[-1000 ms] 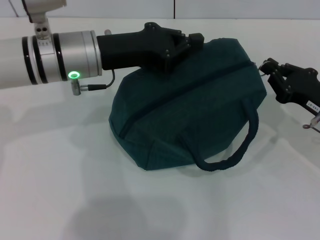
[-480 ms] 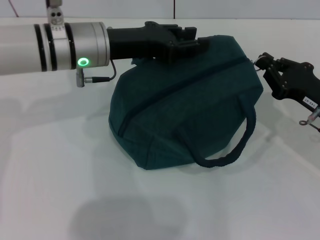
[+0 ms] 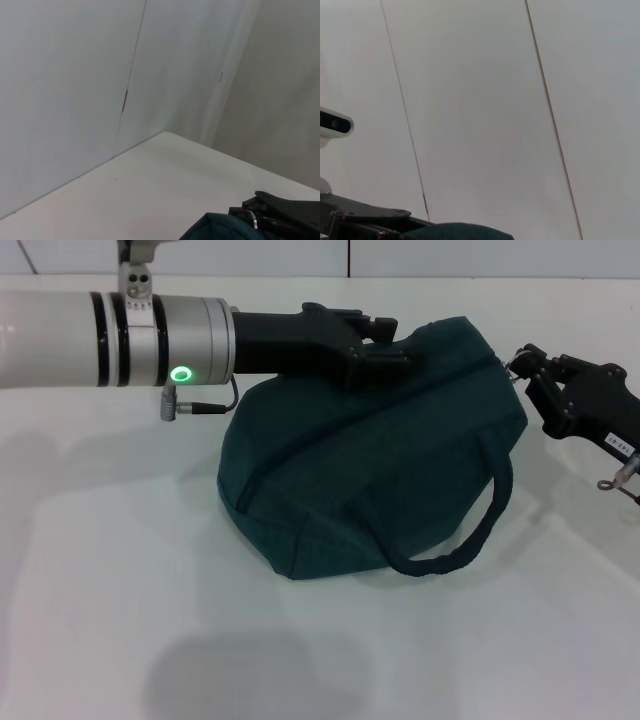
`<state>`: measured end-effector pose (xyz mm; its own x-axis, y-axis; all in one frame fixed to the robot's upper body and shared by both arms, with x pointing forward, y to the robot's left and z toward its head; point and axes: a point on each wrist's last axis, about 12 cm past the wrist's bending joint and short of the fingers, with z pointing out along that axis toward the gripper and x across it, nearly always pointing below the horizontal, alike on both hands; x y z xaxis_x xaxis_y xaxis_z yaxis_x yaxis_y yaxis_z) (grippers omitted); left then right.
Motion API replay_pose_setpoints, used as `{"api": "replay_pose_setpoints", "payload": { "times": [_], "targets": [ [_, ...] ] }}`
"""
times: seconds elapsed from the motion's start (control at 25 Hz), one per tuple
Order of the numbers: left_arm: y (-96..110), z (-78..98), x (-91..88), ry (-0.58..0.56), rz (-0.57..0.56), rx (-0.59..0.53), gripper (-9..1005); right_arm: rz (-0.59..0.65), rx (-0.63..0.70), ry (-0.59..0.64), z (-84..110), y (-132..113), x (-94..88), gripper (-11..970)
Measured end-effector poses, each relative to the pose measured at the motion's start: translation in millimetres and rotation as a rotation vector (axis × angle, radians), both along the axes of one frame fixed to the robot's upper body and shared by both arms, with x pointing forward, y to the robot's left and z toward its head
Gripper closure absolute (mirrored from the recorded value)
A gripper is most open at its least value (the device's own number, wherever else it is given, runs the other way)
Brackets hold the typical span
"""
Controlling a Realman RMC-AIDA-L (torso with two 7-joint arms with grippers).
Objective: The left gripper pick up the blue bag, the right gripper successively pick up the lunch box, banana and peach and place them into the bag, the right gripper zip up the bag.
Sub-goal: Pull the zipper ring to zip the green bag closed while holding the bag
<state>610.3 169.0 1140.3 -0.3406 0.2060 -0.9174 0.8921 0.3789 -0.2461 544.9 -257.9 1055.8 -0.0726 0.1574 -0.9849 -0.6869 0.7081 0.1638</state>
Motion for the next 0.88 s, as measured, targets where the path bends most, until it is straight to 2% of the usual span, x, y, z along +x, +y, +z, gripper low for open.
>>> {"api": "replay_pose_setpoints", "payload": {
  "times": [0.32,0.56,0.76,0.88],
  "targets": [
    [2.5,-2.6,-2.1,-0.005,0.005,-0.005,462,0.007,0.007,-0.006,0.8,1.2,-0.7,931],
    [0.9,-4.1,-3.9,-0.03,-0.003,-0.008,646,0.018,0.019,-0.007,2.1,2.3,-1.2,933],
    [4.8,-2.9,-10.1,-0.073,-0.021,-0.062,880,0.035,0.033,-0.013,6.1,6.1,1.8,935],
    [10.7,-0.8,-13.9,-0.109,-0.022,-0.109,917,0.037,0.04,-0.02,7.5,6.5,2.1,936]
  ]
}}
